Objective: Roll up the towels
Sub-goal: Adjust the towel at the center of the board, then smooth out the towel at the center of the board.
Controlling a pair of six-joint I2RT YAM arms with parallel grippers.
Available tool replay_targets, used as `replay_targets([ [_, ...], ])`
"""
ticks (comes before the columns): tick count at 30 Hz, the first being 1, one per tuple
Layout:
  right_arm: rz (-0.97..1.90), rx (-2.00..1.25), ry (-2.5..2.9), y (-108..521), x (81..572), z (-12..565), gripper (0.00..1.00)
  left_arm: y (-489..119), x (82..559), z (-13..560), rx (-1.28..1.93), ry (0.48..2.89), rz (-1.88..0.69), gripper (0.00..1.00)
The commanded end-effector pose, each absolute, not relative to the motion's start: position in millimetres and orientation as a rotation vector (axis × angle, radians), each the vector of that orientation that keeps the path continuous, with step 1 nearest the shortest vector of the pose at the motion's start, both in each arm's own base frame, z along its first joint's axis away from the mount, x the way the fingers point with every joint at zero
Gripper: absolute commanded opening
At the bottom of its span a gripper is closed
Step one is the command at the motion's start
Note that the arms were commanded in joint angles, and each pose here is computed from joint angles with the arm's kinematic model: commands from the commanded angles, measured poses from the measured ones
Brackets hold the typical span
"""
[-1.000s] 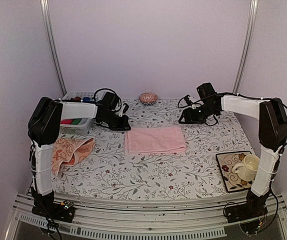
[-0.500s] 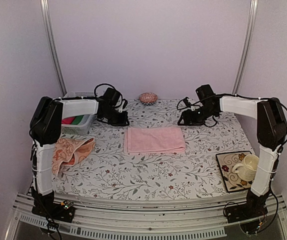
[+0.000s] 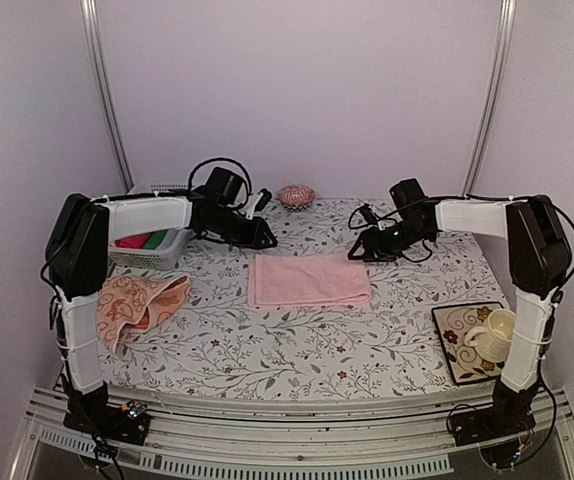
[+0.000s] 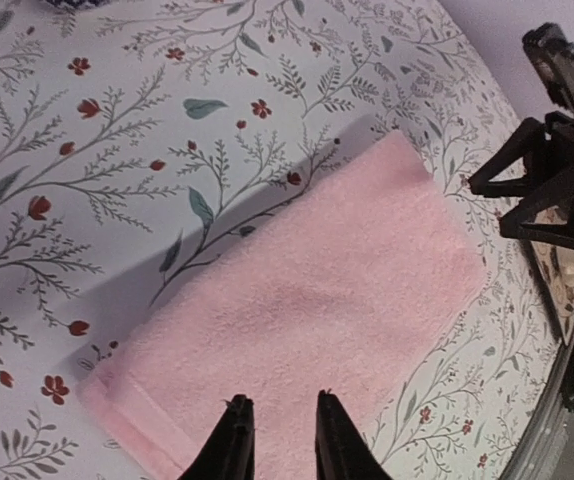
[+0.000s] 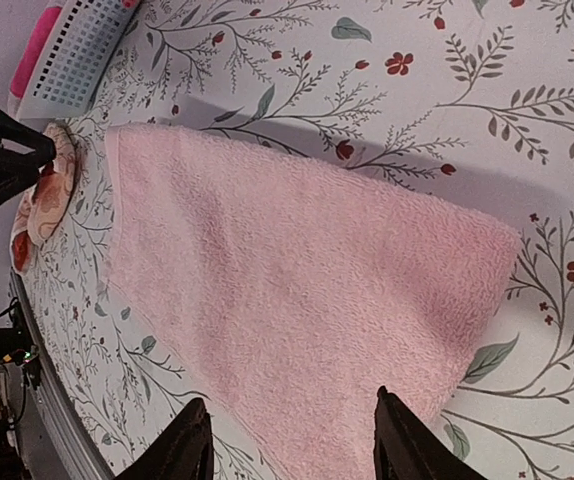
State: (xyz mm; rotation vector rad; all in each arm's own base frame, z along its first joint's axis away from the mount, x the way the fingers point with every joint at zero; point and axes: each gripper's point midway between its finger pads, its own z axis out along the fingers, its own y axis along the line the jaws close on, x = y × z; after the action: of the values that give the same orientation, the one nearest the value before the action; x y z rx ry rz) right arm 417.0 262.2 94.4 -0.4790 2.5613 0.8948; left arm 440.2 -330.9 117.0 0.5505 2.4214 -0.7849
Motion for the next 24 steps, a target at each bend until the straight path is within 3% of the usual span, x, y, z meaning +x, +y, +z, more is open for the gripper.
replay_targets([
  [1, 1.166, -0.491, 2.458, 281, 424, 96, 0.54, -349, 407, 102, 0.708, 2.434, -0.958, 0.17],
  [8, 1.358, -0.467, 2.407, 279, 438, 77, 0.48, -354, 381, 69, 0.792, 2.535, -0.981, 0.13],
  [12, 1.427, -0.416, 2.388, 272, 442, 67, 0.48, -344, 376, 47, 0.781, 2.602, -0.911, 0.06],
  [17, 1.478, -0.426, 2.411, 271, 428, 51, 0.48, -324, 369, 11, 0.769, 2.716, -0.772, 0.00],
  [24, 1.493, -0.409, 2.473, 262, 393, 36, 0.48, -315, 365, -11, 0.765, 2.768, -0.709, 0.00],
])
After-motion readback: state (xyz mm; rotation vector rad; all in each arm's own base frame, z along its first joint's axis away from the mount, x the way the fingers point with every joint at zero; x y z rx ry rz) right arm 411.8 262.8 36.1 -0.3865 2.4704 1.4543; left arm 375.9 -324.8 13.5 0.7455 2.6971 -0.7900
